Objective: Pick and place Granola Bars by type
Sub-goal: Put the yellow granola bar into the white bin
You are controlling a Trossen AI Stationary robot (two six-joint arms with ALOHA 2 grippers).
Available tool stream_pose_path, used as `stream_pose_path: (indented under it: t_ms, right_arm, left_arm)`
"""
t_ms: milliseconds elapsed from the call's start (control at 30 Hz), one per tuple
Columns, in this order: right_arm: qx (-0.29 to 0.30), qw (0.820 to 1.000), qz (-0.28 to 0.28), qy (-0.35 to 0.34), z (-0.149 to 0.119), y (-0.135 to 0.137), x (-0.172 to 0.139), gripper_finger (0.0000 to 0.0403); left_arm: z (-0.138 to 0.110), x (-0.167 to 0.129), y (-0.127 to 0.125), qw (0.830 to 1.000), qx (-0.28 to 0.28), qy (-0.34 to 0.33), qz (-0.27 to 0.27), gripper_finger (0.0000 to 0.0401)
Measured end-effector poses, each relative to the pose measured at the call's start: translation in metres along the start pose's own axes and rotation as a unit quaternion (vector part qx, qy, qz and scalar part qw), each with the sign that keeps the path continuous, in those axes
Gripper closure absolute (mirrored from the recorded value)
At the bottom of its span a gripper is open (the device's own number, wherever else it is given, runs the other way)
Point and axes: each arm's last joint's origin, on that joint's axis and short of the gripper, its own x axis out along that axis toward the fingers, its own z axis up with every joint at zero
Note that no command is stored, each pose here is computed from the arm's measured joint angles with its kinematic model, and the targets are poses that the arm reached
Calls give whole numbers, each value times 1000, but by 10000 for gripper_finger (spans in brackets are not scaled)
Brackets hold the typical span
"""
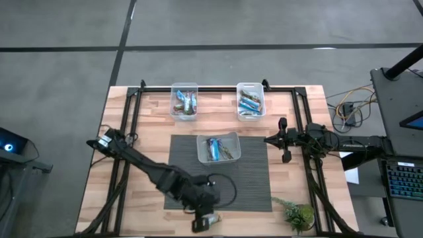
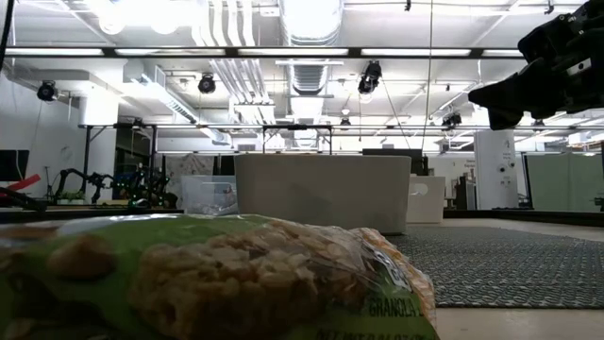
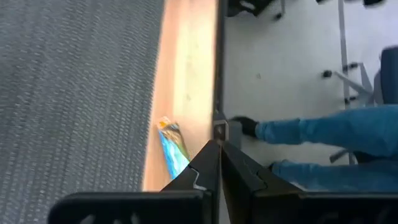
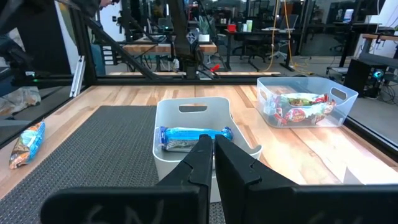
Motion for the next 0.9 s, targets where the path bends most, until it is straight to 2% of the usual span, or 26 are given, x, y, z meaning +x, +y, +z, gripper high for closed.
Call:
stream_pose_path:
  t_ms: [233, 333, 533, 767, 900]
  right_arm:
    - [0, 1000, 0, 0, 0, 0, 0, 394]
    - [0, 1000, 0, 0, 0, 0, 0, 394]
    - [0, 1000, 0, 0, 0, 0, 0, 394]
    - [0, 1000, 0, 0, 0, 0, 0, 394]
    - [0, 1000, 0, 0, 0, 0, 0, 394]
  left_arm:
    - [-19, 1, -19, 1000, 22, 10, -6, 400]
    - [-26, 5, -21, 999, 28, 17, 1, 388]
    - [-38, 14, -22, 999, 34, 32, 8, 318]
    - [-40, 15, -24, 999, 36, 29, 6, 220]
    - [-40, 15, -24, 999, 29, 29, 7, 181]
